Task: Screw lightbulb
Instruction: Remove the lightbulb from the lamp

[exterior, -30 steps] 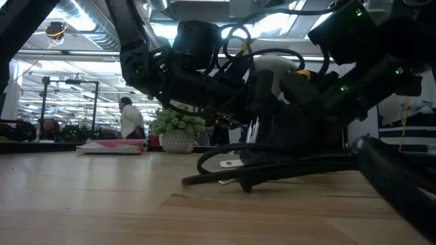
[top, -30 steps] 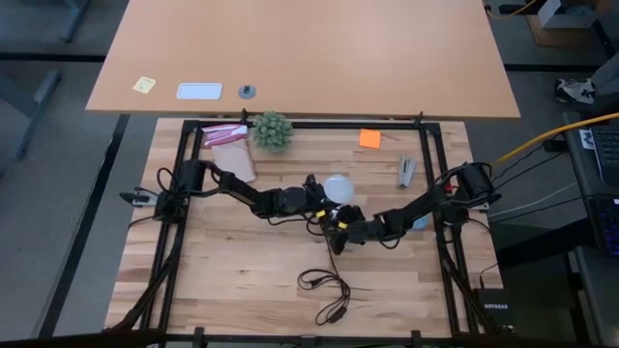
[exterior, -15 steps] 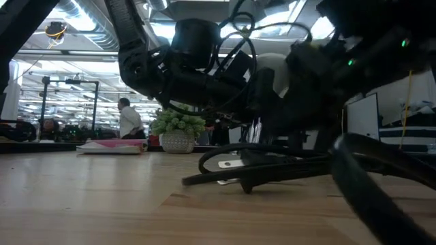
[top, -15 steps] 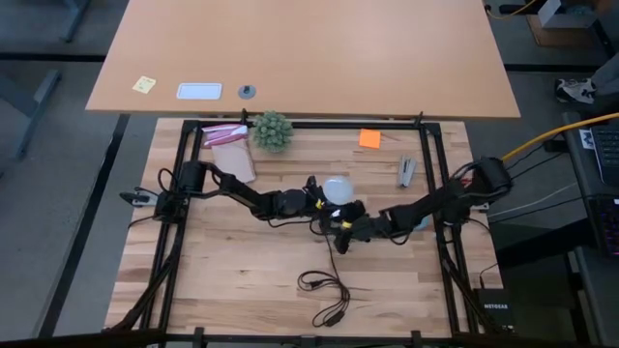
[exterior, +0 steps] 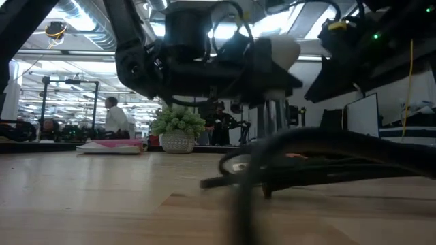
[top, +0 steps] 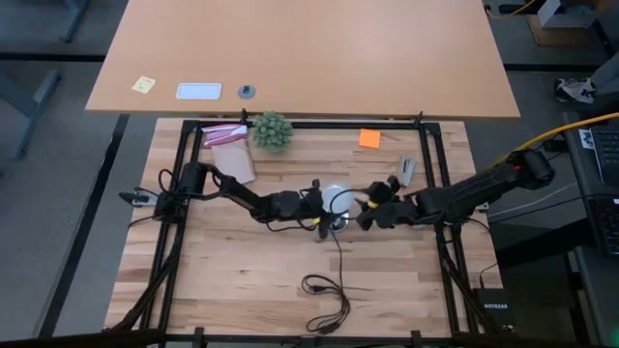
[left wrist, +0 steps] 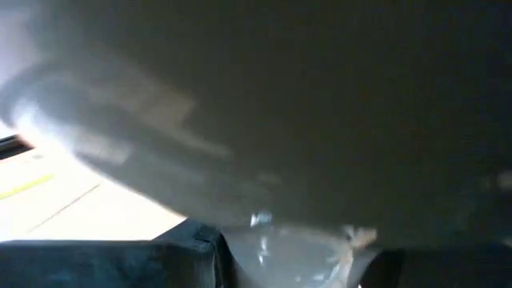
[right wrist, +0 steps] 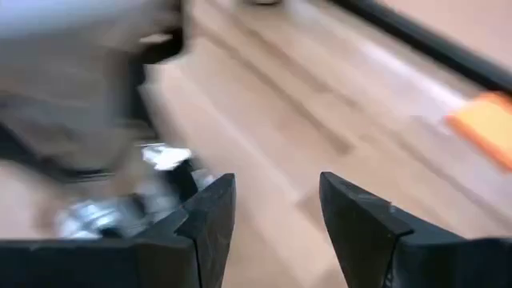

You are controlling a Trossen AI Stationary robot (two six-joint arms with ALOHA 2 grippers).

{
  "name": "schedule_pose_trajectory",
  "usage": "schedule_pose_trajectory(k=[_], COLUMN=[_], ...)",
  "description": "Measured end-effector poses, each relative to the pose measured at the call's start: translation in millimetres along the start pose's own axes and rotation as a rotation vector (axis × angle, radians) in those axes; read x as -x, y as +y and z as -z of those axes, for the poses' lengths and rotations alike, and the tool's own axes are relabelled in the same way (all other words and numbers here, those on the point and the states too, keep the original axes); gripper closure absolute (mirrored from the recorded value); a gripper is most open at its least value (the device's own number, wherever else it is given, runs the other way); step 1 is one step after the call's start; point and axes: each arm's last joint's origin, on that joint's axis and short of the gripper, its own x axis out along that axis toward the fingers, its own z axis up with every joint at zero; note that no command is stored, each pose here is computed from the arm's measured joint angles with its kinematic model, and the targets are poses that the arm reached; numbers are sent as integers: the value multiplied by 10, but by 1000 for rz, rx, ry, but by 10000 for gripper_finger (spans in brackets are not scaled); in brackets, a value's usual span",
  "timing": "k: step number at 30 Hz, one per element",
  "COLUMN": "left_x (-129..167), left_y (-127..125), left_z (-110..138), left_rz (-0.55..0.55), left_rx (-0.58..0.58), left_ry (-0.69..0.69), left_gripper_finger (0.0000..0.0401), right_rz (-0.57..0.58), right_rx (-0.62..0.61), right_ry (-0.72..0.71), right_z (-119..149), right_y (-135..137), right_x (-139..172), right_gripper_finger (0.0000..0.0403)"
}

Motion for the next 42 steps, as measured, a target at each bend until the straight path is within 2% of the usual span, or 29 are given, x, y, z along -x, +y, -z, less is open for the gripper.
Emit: schedule_pose_trajectory(k=[5, 15, 18, 24, 33, 37, 42], left_x=[0, 12, 18, 0, -31, -37, -44], left_y=[-37, -91, -92, -8, 122, 144, 165], left_z=[-58, -211, -242, -251, -228, -216, -199], left_rz=[107, 258, 271, 250, 220, 208, 180], left_rx=[8, 41, 43, 35, 41, 33, 18], left_ry=[-48, -176, -205, -206, -162, -145, -132], left_gripper_finger=[243, 243, 246, 265, 260, 263, 258], right_rz=[105, 106, 60, -124, -229, -262, -371], right_rx=[44, 92, 92, 55, -29, -74, -129], right_ry=[-4, 50, 33, 76, 174, 154, 97], right_z=[55, 169, 140, 106, 139, 110, 57], right_y=[-46, 40, 85, 189, 221, 251, 387], right_x=[-26, -180, -191, -198, -195, -193, -255], right_gripper_finger=[215, 215, 215, 215, 215, 215, 215])
